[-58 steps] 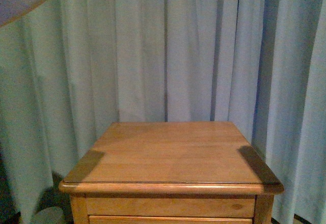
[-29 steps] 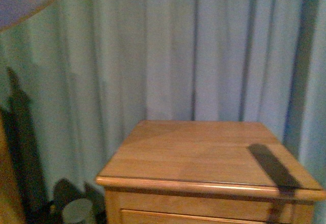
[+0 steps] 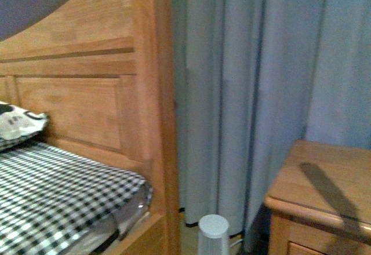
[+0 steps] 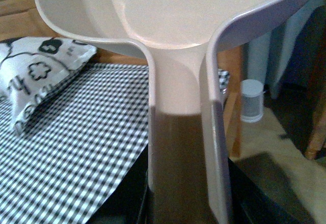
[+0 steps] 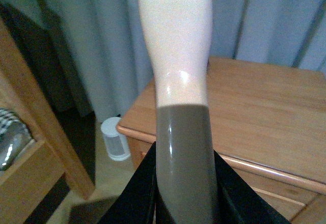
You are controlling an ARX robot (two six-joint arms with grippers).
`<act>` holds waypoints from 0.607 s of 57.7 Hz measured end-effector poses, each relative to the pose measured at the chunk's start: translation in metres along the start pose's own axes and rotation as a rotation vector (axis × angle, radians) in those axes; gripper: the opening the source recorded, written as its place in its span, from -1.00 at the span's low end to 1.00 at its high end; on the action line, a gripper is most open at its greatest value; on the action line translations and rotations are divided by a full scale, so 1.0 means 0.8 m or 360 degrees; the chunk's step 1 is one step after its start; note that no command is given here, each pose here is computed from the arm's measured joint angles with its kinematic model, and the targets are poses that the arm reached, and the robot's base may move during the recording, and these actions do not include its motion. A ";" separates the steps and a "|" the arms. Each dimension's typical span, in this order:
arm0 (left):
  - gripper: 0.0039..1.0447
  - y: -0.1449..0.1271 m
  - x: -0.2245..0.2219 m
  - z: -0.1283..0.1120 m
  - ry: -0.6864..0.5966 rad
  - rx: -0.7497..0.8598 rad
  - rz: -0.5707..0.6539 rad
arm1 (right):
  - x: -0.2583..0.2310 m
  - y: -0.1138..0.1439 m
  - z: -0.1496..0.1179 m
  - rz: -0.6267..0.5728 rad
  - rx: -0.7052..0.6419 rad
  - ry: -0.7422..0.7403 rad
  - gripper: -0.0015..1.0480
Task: Clean up trash
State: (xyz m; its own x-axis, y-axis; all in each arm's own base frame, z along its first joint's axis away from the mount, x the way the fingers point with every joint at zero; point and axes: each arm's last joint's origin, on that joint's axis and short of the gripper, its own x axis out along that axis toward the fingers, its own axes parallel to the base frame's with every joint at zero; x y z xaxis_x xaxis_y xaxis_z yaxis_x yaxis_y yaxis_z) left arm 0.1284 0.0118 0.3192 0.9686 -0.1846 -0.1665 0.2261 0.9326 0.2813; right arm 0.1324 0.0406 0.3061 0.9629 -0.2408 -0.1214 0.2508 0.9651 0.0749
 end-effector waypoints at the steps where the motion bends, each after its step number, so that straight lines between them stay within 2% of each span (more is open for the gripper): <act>1: -0.49 0.000 0.000 0.000 0.0000 0.0000 0.0001 | 0.000 0.000 0.000 0.0000 0.0000 0.0000 -0.60; 35: -0.50 0.000 0.000 -0.001 0.0003 -0.0001 0.0001 | 0.001 0.000 -0.001 0.0002 -0.0004 0.0005 -0.60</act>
State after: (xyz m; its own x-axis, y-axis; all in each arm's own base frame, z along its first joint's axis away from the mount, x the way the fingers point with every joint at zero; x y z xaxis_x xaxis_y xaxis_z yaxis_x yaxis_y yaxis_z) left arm 0.1284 0.0119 0.3186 0.9686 -0.1835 -0.1680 0.2255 0.9329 0.2809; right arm 0.1328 0.0407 0.3052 0.9629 -0.2392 -0.1246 0.2493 0.9657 0.0728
